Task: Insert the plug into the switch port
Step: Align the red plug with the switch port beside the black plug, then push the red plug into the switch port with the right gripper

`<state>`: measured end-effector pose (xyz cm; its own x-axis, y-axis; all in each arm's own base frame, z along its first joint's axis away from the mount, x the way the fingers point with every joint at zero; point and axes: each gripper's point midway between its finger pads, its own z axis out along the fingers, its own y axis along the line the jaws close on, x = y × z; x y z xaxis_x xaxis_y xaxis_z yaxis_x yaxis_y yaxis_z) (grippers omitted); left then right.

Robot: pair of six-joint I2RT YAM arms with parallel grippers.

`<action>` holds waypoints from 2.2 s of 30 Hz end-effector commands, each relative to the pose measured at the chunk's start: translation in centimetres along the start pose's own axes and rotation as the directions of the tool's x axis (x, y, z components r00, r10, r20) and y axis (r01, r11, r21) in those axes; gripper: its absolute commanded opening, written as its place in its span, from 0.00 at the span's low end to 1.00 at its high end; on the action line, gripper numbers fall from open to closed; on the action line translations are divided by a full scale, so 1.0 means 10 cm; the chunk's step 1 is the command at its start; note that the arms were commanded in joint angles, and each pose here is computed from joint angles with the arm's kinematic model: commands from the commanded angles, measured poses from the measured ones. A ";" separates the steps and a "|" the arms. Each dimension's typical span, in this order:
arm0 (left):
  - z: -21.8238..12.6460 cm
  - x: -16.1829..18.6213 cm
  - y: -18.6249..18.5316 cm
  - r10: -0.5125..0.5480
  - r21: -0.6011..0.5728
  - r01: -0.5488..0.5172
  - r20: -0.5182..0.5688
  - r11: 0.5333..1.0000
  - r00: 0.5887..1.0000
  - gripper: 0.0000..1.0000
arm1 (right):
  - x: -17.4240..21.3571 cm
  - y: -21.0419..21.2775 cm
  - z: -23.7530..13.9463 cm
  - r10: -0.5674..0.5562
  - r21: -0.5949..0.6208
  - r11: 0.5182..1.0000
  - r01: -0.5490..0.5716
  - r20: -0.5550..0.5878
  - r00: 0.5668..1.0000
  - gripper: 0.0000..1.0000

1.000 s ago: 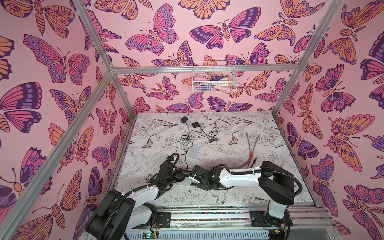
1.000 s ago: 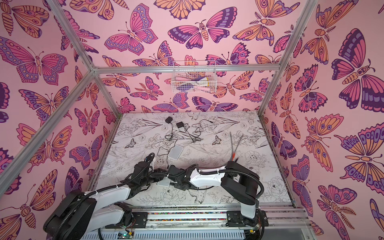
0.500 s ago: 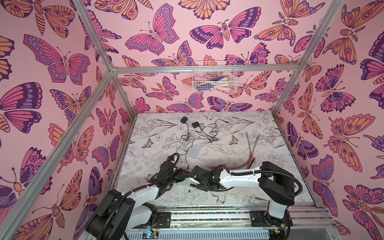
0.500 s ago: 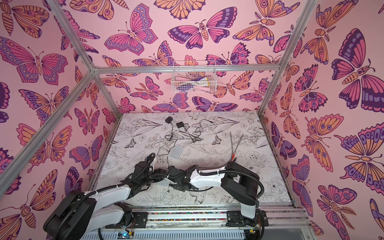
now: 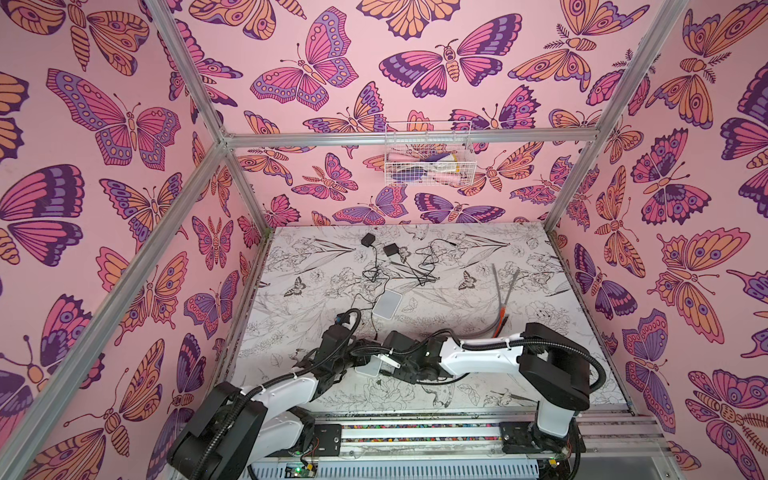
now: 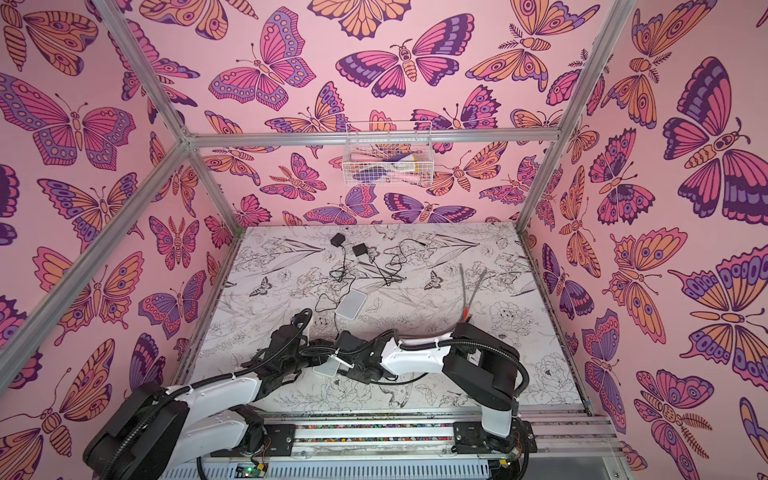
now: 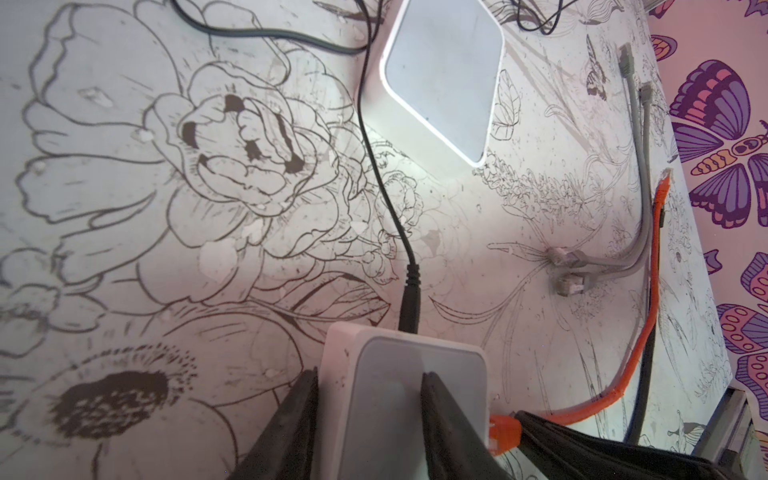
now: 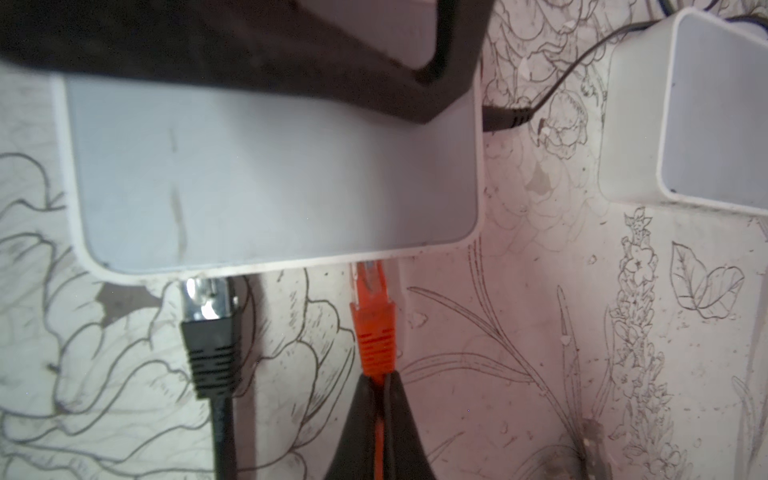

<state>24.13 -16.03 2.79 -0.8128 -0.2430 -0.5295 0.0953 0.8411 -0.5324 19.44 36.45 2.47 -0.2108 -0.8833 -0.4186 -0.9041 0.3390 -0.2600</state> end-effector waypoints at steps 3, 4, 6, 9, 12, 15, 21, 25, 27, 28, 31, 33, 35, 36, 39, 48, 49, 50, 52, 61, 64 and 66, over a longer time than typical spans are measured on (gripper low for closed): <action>-0.03 0.34 -0.04 0.005 0.033 -0.002 -0.104 0.999 0.995 0.42 | -0.61 -0.11 -0.27 0.125 -0.058 0.992 -0.114 0.227 0.966 0.00; -0.03 0.35 -0.05 0.007 0.034 -0.003 -0.104 0.999 0.995 0.42 | -0.63 -0.11 -0.28 0.134 -0.068 0.990 -0.122 0.236 0.962 0.00; -0.04 0.35 -0.06 0.009 0.035 -0.006 -0.102 0.999 0.995 0.42 | -0.66 -0.11 -0.28 0.152 -0.087 0.987 -0.134 0.246 0.957 0.00; -0.03 0.35 -0.08 0.016 0.041 -0.011 -0.103 0.999 0.995 0.42 | -0.69 -0.10 -0.26 0.167 -0.109 0.984 -0.143 0.251 0.953 0.00; -0.03 0.36 -0.08 0.022 0.041 -0.018 -0.104 0.999 0.994 0.42 | -0.70 -0.08 -0.23 0.171 -0.123 0.982 -0.145 0.245 0.954 0.00; -0.02 0.37 -0.09 0.029 0.039 -0.025 -0.102 0.999 0.994 0.42 | -0.70 -0.04 -0.19 0.177 -0.136 0.980 -0.148 0.239 0.955 0.00; 0.00 0.39 -0.12 0.043 0.039 -0.039 -0.107 0.998 0.993 0.42 | -0.73 -0.03 -0.18 0.186 -0.146 0.977 -0.154 0.248 0.951 0.00; 0.02 0.41 -0.16 0.054 0.045 -0.049 -0.114 0.998 0.992 0.42 | -0.77 -0.06 -0.18 0.192 -0.144 0.977 -0.159 0.255 0.948 0.00; 0.02 0.44 -0.16 0.057 0.047 -0.052 -0.119 0.998 0.991 0.42 | -0.79 -0.06 -0.17 0.196 -0.152 0.975 -0.161 0.260 0.946 0.00; 0.03 0.45 -0.16 0.058 0.047 -0.053 -0.121 0.997 0.991 0.42 | -0.80 -0.06 -0.17 0.201 -0.155 0.974 -0.164 0.263 0.944 0.00; 0.03 0.49 -0.16 0.058 0.051 -0.052 -0.127 0.997 0.990 0.42 | -0.84 -0.09 -0.18 0.219 -0.170 0.970 -0.176 0.275 0.936 0.00; 0.03 0.51 -0.17 0.062 0.058 -0.055 -0.127 0.997 0.990 0.42 | -0.85 -0.12 -0.18 0.234 -0.178 0.966 -0.189 0.280 0.931 0.00; 0.03 0.52 -0.19 0.067 0.064 -0.060 -0.124 0.996 0.990 0.42 | -0.86 -0.14 -0.19 0.244 -0.184 0.963 -0.196 0.287 0.927 0.00; 0.03 0.53 -0.19 0.070 0.063 -0.062 -0.125 0.996 0.990 0.42 | -0.87 -0.15 -0.19 0.250 -0.188 0.961 -0.201 0.290 0.924 0.00; 0.03 0.54 -0.20 0.077 0.065 -0.069 -0.127 0.995 0.989 0.42 | -0.90 -0.19 -0.22 0.267 -0.199 0.956 -0.214 0.303 0.915 0.00; 0.06 0.59 -0.23 0.104 0.075 -0.094 -0.143 0.993 0.984 0.42 | -0.95 -0.25 -0.28 0.312 -0.242 0.941 -0.238 0.340 0.887 0.00; 0.06 0.60 -0.23 0.106 0.077 -0.095 -0.146 0.992 0.984 0.42 | -0.95 -0.26 -0.28 0.317 -0.248 0.939 -0.240 0.346 0.883 0.00; 0.07 0.61 -0.24 0.108 0.081 -0.097 -0.146 0.992 0.983 0.42 | -0.96 -0.26 -0.30 0.322 -0.252 0.937 -0.242 0.352 0.879 0.00; 0.07 0.62 -0.25 0.111 0.092 -0.098 -0.145 0.991 0.983 0.42 | -0.98 -0.28 -0.32 0.332 -0.262 0.933 -0.247 0.363 0.871 0.00; 0.08 0.69 -0.27 0.135 0.098 -0.120 -0.166 0.988 0.977 0.41 | -1.06 -0.31 -0.35 0.346 -0.286 0.926 -0.247 0.381 0.857 0.00; 0.12 0.77 -0.22 0.139 0.082 -0.125 -0.195 0.989 0.971 0.41 | -1.08 -0.30 -0.35 0.346 -0.291 0.925 -0.244 0.383 0.857 0.00; 0.12 0.79 -0.23 0.145 0.088 -0.130 -0.199 0.988 0.969 0.41 | -1.10 -0.31 -0.35 0.348 -0.293 0.925 -0.244 0.385 0.855 0.00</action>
<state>24.62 -17.63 2.75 -0.7285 -0.2223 -0.6480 0.1375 0.8792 -0.4562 19.78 36.08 2.15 -0.4789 -0.7491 -0.4576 -0.8625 0.4986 0.0865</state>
